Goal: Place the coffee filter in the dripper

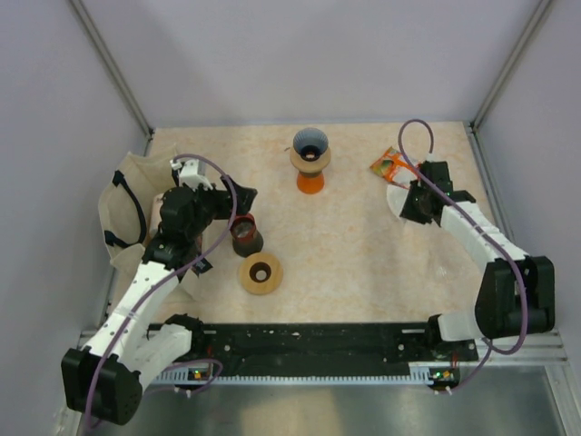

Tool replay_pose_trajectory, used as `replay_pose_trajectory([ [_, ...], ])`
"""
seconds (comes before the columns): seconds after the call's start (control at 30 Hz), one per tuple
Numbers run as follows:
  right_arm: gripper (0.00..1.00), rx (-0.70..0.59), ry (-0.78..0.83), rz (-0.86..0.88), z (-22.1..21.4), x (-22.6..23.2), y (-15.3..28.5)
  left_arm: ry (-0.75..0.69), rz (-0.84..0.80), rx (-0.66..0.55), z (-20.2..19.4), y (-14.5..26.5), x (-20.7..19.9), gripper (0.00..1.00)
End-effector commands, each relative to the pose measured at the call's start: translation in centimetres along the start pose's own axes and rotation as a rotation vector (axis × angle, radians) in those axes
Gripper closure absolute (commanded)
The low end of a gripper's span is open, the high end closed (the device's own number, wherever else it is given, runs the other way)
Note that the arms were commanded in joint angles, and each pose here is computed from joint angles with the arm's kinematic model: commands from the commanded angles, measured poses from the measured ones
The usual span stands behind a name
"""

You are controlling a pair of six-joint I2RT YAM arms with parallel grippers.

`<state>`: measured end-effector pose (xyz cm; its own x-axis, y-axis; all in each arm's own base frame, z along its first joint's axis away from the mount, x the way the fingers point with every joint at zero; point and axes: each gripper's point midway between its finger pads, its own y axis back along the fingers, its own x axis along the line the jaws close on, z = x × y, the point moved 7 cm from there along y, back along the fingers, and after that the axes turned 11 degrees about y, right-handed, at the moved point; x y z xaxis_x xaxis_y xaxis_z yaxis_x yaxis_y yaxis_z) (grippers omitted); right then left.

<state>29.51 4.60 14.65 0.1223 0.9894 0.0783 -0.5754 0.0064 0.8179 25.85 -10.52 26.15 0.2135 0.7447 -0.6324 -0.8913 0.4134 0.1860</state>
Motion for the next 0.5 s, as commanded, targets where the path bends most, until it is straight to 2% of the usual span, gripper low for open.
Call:
replay_pose_trajectory([
  [0.0,0.76,-0.034,0.028,0.16,0.0,1.6,2.7,-0.004,-0.059,-0.005,0.4,0.3,-1.0,0.01],
  [0.13,0.76,-0.004,0.028,0.237,-1.1,2.3,2.6,0.005,-0.09,0.007,0.3,0.6,-1.5,0.01],
  [0.23,0.77,-0.053,0.043,0.468,-1.0,4.3,4.2,0.006,-0.173,0.061,-0.1,1.0,-2.4,0.01],
  [0.3,0.82,-0.081,0.055,0.625,-0.7,5.6,5.9,0.004,-0.294,0.116,-0.7,1.2,-3.7,0.01],
  [0.37,0.81,-0.08,0.083,0.778,-1.0,6.6,7.7,-0.003,-0.429,0.175,-1.6,1.5,-5.3,0.01],
  [0.47,0.83,-0.126,0.108,0.951,-1.4,7.5,10.4,-0.038,-0.514,0.231,-2.9,1.5,-7.2,0.01],
])
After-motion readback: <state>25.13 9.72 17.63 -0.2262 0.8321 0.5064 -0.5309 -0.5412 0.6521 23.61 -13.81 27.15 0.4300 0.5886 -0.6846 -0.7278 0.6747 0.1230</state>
